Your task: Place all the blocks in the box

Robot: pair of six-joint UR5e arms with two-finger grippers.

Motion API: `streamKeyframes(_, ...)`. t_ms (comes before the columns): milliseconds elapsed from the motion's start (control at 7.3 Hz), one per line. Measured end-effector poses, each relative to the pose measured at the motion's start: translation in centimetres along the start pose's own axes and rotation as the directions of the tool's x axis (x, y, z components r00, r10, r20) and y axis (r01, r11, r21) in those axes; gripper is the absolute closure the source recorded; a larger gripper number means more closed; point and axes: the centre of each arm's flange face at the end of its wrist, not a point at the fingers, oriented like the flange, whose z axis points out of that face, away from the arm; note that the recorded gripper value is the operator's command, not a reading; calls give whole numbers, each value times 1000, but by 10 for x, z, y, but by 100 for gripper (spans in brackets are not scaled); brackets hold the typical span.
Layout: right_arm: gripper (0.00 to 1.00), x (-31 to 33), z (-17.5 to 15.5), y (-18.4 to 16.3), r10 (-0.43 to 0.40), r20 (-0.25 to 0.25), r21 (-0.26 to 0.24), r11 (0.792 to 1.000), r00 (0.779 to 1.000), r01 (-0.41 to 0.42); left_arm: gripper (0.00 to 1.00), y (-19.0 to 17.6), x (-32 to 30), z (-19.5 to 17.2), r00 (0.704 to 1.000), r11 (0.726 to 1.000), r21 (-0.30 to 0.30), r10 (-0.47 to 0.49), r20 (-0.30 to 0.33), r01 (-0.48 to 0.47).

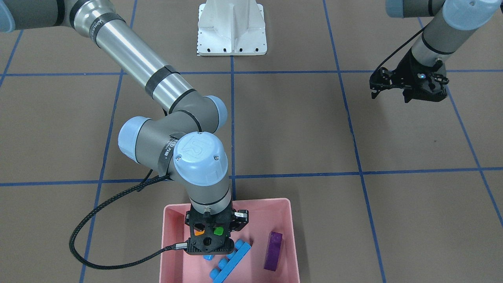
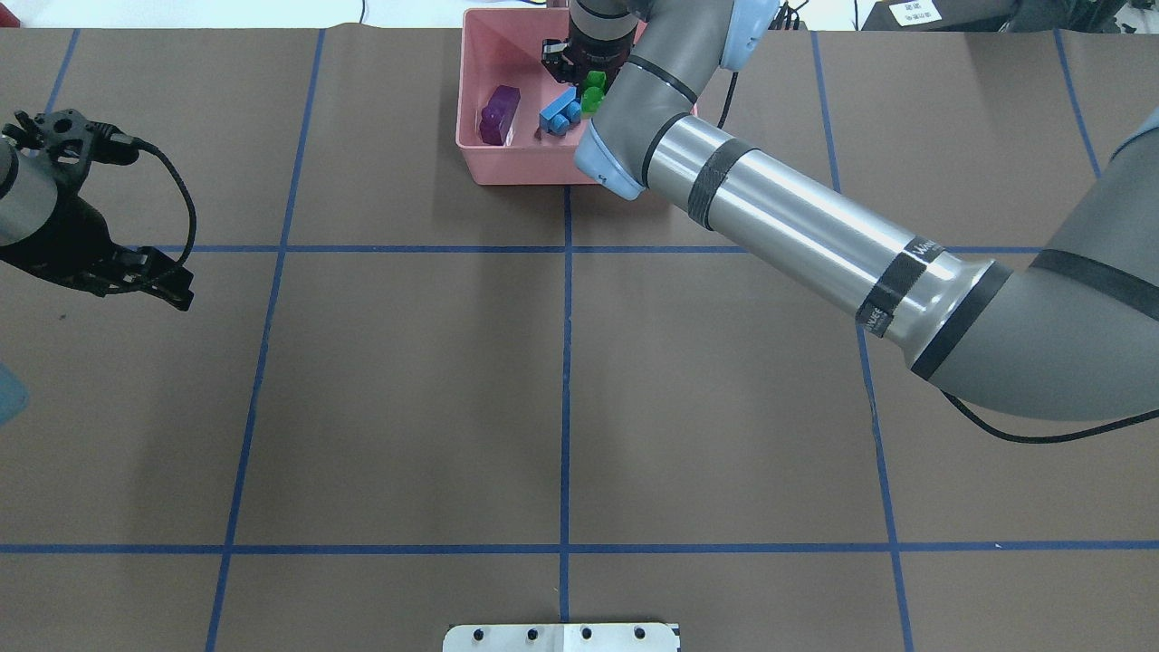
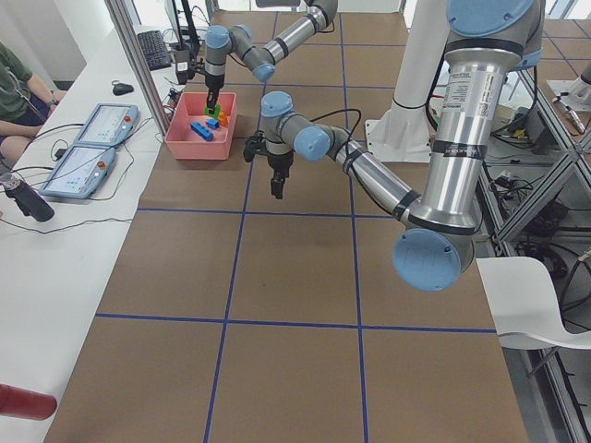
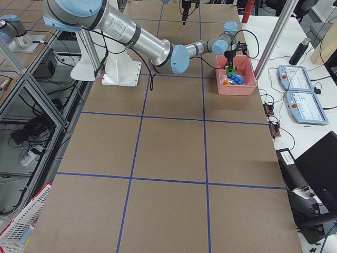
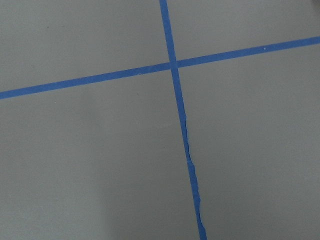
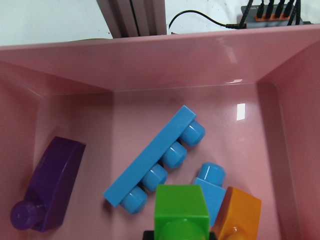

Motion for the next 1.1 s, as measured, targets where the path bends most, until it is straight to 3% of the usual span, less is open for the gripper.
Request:
streamKeyframes(685,0,-4,-7,0,20,14,-27,999,1000,-20,0,1,-3,2,1000,1000,-4,0,4,0)
streamKeyframes(1097,0,43,-57,-13,-32,-26,-106,994,999,29,0,3,-24,0,999,999,-1,40,21,-40)
